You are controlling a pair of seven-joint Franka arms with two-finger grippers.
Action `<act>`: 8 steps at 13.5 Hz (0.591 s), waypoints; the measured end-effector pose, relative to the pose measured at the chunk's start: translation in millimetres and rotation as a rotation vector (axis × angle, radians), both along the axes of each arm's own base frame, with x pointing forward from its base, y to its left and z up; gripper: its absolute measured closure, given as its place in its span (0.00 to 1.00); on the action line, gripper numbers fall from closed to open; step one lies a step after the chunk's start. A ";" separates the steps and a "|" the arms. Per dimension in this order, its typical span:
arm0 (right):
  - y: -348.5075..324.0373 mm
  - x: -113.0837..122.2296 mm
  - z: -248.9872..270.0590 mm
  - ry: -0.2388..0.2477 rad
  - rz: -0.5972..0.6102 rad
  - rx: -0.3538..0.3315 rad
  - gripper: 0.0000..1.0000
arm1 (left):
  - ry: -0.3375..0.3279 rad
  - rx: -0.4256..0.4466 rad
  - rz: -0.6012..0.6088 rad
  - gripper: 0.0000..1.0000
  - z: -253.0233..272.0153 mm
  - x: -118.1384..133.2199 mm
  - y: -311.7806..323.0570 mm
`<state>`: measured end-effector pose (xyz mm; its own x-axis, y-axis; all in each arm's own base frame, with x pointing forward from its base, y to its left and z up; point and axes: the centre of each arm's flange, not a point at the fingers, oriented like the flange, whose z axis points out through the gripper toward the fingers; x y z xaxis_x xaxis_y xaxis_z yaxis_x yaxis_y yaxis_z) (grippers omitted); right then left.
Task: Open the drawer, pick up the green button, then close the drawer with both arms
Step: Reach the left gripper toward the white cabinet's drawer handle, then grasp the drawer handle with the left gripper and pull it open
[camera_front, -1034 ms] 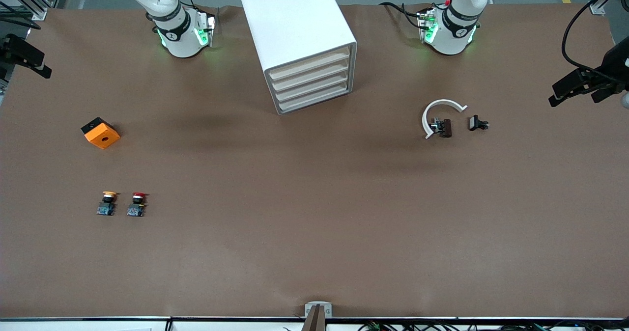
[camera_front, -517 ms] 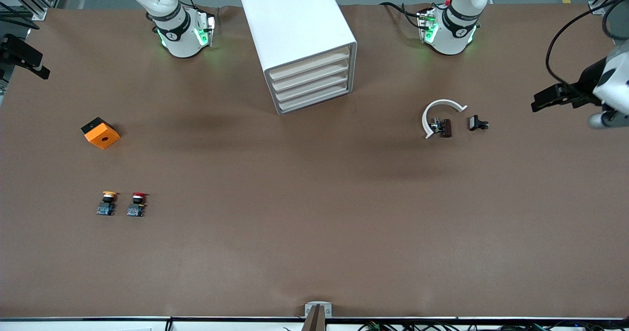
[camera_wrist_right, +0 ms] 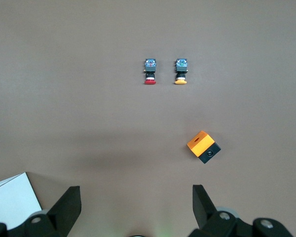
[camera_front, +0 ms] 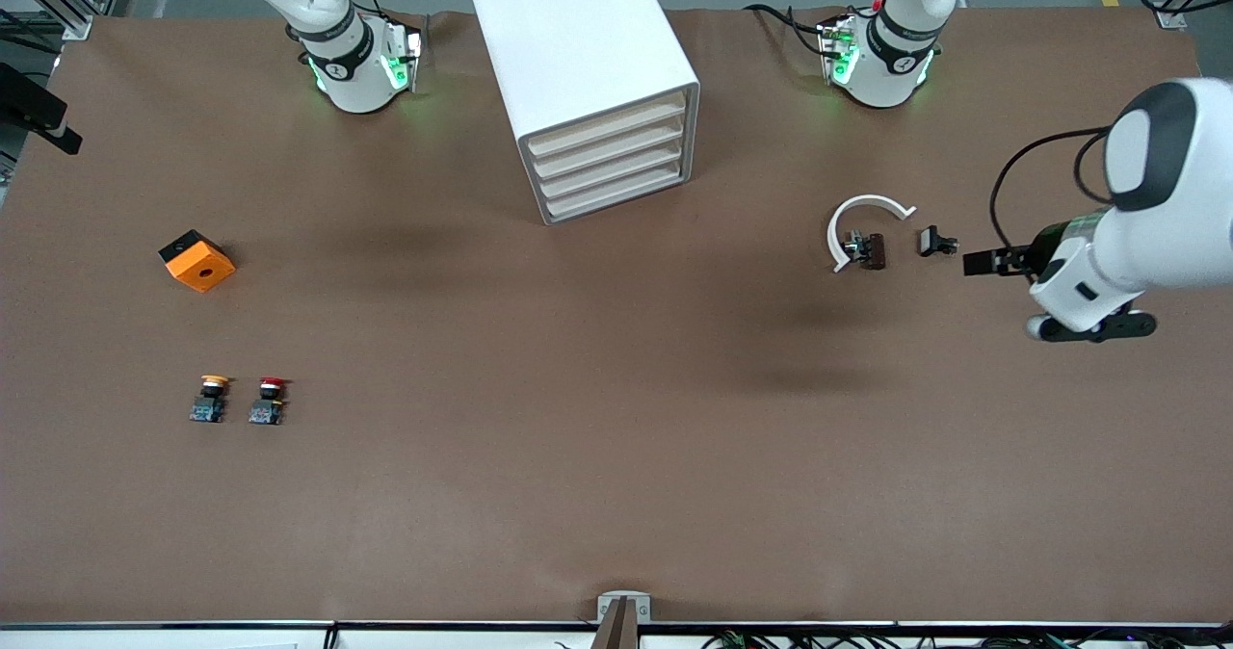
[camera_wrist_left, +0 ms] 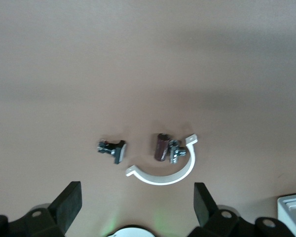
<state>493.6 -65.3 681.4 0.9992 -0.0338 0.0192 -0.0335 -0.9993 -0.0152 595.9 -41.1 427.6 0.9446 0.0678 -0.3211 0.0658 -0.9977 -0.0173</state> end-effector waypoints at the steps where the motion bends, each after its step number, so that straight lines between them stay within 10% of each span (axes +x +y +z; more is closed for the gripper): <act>1: -4.0 1.5 -1.5 0.001 -0.008 0.000 0.00 | 0.003 0.008 0.024 0.00 -11.7 3.7 -9.9; 8: -24.1 50.4 -71.6 0.090 -0.039 0.002 0.00 | 0.053 0.136 0.380 0.00 -89.9 8.7 -137.3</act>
